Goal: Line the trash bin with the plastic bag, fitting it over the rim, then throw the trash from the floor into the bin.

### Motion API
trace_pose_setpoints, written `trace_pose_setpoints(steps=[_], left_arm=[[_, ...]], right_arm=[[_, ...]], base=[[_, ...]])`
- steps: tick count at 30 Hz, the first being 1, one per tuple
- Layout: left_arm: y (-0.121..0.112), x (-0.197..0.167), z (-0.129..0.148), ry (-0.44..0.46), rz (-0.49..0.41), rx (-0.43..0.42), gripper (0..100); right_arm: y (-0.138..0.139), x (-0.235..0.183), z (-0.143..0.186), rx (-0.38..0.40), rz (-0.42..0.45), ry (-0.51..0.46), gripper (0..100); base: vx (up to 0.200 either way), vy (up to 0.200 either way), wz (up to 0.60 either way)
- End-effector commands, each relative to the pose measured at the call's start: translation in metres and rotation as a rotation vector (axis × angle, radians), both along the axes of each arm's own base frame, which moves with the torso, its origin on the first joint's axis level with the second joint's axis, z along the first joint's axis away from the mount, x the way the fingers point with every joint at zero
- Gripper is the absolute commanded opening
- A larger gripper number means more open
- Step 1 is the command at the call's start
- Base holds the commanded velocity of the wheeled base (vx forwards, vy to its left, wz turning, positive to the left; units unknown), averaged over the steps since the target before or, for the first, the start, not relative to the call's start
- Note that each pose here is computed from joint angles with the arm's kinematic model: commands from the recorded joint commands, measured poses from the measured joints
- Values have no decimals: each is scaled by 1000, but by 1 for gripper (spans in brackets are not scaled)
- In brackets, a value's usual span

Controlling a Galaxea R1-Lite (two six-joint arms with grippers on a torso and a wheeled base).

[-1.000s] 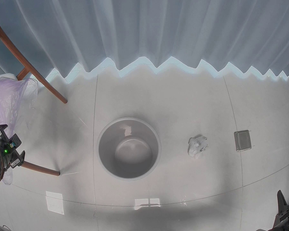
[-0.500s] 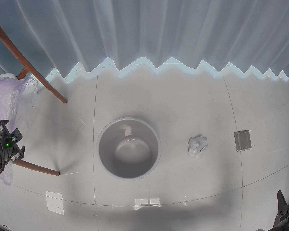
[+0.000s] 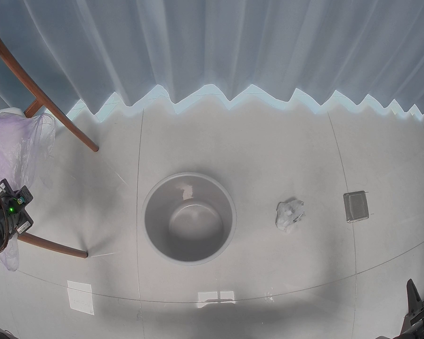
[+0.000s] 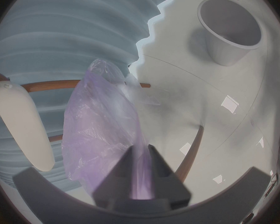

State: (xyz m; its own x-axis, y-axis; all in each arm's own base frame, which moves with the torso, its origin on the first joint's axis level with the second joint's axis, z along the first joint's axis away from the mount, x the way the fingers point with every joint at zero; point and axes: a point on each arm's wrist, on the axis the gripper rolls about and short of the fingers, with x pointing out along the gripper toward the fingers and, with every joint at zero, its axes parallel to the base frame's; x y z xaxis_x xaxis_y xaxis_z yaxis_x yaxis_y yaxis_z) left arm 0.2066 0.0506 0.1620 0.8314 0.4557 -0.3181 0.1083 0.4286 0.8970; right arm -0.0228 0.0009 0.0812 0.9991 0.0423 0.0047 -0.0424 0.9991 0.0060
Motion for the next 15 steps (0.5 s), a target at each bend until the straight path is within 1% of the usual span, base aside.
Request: trace_pose_setpoints(steps=[1,4,6,8,9,12,13,14,15], left_arm=[[0,-2,2,-21,2,-20,0],[-2,-7,2,-58,-17,-94,0],[-4,-8,2,-97,-36,-181,0],[-5,-8,3,-115,-44,-213,0],[-6,-10,6,-147,-55,-265,0],[-8,-15,11,-196,-53,-351,0],[-8,-15,11,-196,-53,-351,0],[-9,-17,13,-231,-47,-417,0],[-9,-18,14,-256,-43,-465,0]], right_arm=[[0,0,-5,0,1,0,100],[0,0,-5,0,1,2,100],[0,0,-5,0,1,0,100],[0,0,-5,0,1,0,100],[0,0,-5,0,1,0,100],[0,0,-5,0,1,0,100],[0,0,-5,0,1,0,100],[0,0,-5,0,1,2,100],[0,0,-5,0,1,0,100]], base=[[0,0,0],[0,0,0],[0,0,0],[0,0,0],[0,0,0],[0,0,0],[0,0,0],[0,0,0],[0,0,0]])
